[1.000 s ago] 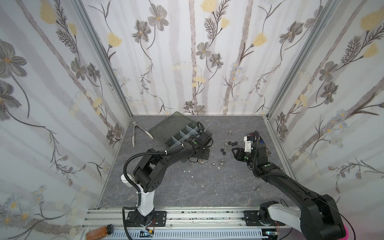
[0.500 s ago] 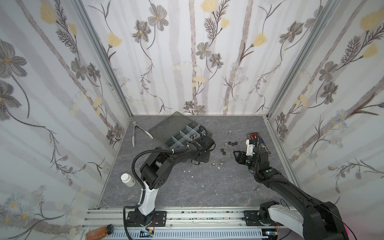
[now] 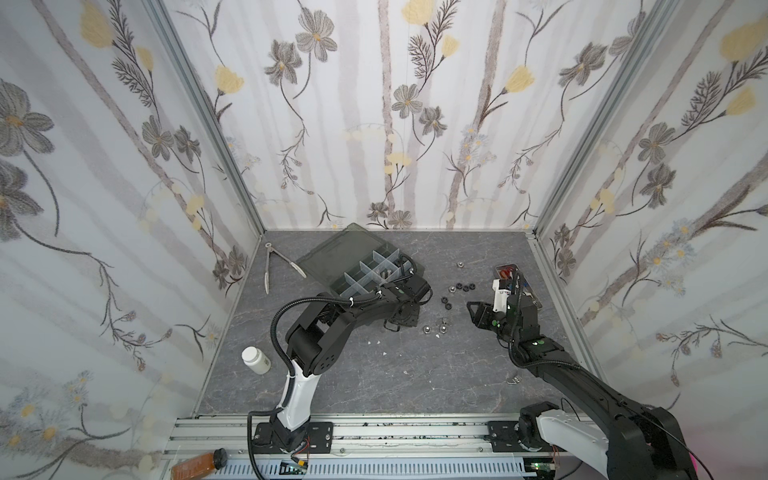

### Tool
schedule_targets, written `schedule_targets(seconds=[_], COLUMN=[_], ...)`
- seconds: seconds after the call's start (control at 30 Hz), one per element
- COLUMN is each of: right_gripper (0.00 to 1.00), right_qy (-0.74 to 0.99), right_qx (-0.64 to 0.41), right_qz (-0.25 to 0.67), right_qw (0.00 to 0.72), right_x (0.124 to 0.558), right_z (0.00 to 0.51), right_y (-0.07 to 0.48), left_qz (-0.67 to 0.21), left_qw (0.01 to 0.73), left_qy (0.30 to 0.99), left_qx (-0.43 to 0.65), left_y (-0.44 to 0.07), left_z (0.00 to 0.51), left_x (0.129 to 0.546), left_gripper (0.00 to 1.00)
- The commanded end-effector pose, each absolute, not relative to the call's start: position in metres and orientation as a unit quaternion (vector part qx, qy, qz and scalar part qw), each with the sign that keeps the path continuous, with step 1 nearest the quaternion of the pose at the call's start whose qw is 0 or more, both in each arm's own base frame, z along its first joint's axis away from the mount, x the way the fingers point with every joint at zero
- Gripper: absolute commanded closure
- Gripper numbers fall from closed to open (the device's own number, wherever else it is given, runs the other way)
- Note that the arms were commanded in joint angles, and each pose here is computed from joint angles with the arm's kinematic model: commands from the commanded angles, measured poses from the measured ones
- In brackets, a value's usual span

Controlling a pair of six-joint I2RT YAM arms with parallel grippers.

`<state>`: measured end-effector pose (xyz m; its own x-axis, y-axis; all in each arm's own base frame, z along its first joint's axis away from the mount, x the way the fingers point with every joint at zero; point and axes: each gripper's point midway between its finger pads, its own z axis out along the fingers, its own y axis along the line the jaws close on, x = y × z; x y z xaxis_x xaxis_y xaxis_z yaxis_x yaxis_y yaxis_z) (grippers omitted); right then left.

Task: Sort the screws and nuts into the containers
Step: 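Lower the left gripper onto a silver hex nut and close it, then lift the silver hex nut and carry it over the organizer with the left gripper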

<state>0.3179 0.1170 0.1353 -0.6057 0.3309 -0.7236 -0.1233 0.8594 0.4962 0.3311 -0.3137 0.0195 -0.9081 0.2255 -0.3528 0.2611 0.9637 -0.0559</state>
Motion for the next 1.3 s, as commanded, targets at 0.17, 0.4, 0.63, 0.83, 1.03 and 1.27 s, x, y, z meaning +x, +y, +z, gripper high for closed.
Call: schedule_targets(seconds=[0.17,0.4,0.63,0.83,1.03,1.27], right_gripper=[0.54,0.53,0.53,0.53,0.52,0.52], right_qy=[0.846,0.844,0.842,0.848,0.849,0.854], right_qx=[0.060,0.059,0.047,0.034,0.022,0.008], right_qz=[0.259,0.262,0.279,0.300,0.315,0.328], right_qw=[0.463,0.464,0.459,0.436,0.423,0.403], right_x=[0.321,0.321,0.321,0.328,0.342,0.353], right_z=[0.152,0.155,0.159,0.160,0.164,0.158], right_y=[0.115,0.116,0.124,0.136,0.149,0.167], left_qz=[-0.046,-0.054,-0.070,-0.086,-0.090,-0.094], left_qw=[0.171,0.187,0.210,0.234,0.248,0.258], left_qy=[0.977,0.974,0.967,0.961,0.959,0.958], left_qx=[0.121,0.119,0.123,0.119,0.105,0.087], left_y=[-0.315,-0.319,-0.331,-0.335,-0.324,-0.307], left_z=[0.019,0.035,0.063,0.093,0.109,0.119], left_x=[0.333,0.339,0.351,0.368,0.395,0.420], left_gripper=[0.77,0.80,0.80,0.80,0.80,0.80])
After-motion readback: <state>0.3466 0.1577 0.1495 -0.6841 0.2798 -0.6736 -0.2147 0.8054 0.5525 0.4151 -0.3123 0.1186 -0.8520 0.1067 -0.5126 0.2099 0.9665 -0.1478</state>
